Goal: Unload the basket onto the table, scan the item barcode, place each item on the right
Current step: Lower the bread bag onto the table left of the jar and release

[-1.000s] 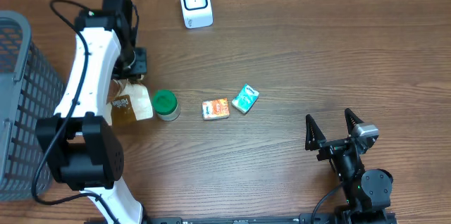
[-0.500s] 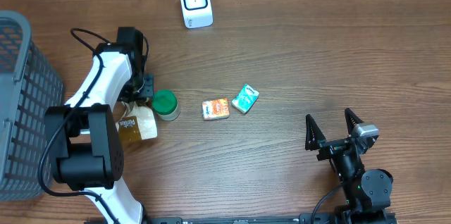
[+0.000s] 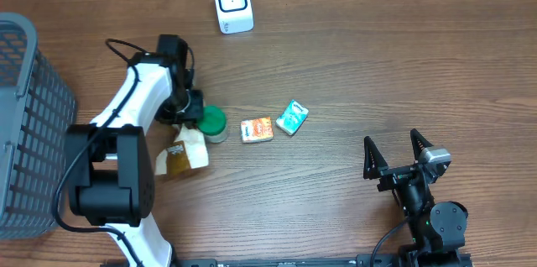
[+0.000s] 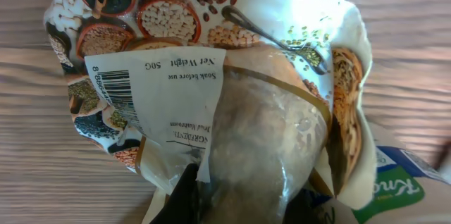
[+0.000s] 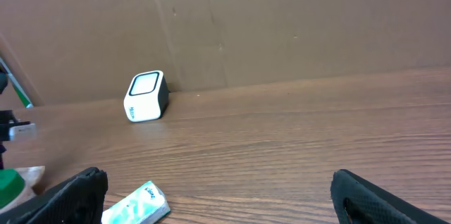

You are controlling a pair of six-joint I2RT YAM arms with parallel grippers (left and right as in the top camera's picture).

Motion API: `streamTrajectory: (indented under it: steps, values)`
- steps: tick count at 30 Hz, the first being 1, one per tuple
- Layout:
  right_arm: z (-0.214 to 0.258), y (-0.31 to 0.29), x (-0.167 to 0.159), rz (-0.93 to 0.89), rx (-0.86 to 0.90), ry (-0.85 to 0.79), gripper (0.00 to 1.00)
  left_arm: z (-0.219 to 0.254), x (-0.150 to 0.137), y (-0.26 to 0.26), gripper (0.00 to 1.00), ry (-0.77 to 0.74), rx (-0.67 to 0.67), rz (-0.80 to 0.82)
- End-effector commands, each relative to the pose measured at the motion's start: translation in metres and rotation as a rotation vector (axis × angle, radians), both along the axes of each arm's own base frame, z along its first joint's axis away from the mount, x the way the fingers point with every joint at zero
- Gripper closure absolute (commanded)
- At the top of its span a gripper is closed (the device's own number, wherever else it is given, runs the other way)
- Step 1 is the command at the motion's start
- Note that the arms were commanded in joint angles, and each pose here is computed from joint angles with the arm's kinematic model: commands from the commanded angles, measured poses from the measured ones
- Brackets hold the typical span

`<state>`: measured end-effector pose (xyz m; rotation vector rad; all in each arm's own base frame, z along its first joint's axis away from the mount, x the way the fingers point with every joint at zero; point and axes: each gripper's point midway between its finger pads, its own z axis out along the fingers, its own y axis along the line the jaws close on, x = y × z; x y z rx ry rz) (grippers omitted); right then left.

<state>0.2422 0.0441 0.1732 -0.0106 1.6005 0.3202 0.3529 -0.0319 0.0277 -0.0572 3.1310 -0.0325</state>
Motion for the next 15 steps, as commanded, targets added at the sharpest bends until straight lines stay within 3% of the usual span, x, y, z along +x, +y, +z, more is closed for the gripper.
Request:
streamTrajectory:
  steps: [1, 8, 15]
  values:
    - [-0.002, -0.001, 0.000, -0.005, -0.001, -0.004, 0.00, 0.000, -0.005, -0.033, 0.96, 0.015, -0.074, 0.003]
    - [-0.002, -0.001, 0.000, -0.005, -0.001, -0.004, 0.00, 0.000, -0.002, -0.063, 0.96, -0.022, -0.064, -0.063]
    - [-0.002, -0.001, 0.000, -0.005, -0.001, -0.004, 0.00, 0.001, 0.011, -0.051, 0.93, -0.081, 0.010, -0.026]
